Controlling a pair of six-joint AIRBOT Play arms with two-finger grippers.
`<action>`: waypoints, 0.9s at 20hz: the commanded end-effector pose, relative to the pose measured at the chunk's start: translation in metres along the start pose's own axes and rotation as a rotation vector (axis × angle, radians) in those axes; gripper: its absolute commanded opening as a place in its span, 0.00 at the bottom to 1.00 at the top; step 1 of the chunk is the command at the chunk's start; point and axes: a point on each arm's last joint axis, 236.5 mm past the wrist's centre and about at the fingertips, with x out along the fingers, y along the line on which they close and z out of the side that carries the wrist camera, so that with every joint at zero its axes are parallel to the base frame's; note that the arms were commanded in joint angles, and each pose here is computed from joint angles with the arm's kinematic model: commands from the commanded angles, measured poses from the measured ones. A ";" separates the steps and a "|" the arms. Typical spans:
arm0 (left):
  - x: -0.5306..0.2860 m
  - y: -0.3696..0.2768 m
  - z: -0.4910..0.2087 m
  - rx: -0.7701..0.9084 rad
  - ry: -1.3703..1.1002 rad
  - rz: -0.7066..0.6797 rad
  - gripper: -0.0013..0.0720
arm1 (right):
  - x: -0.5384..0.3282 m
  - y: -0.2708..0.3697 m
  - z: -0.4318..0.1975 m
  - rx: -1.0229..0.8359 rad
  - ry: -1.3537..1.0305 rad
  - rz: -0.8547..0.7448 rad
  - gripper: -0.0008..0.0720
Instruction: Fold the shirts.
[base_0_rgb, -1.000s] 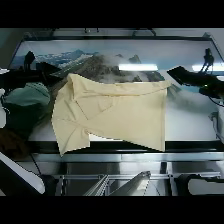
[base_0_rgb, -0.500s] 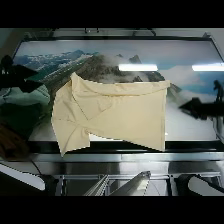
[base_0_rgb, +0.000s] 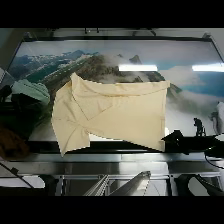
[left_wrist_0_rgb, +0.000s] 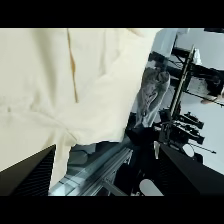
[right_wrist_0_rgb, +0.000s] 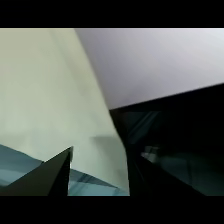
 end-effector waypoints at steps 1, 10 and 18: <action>0.006 0.026 -0.022 -0.040 0.035 0.083 0.98 | 0.023 -0.006 -0.015 -0.029 0.055 -0.024 0.61; 0.002 0.097 -0.014 -0.059 0.018 0.432 0.98 | 0.032 0.046 0.003 -0.096 -0.009 0.179 0.04; 0.070 0.108 -0.008 0.023 0.121 0.494 0.70 | 0.032 0.050 0.004 -0.087 -0.012 0.195 0.04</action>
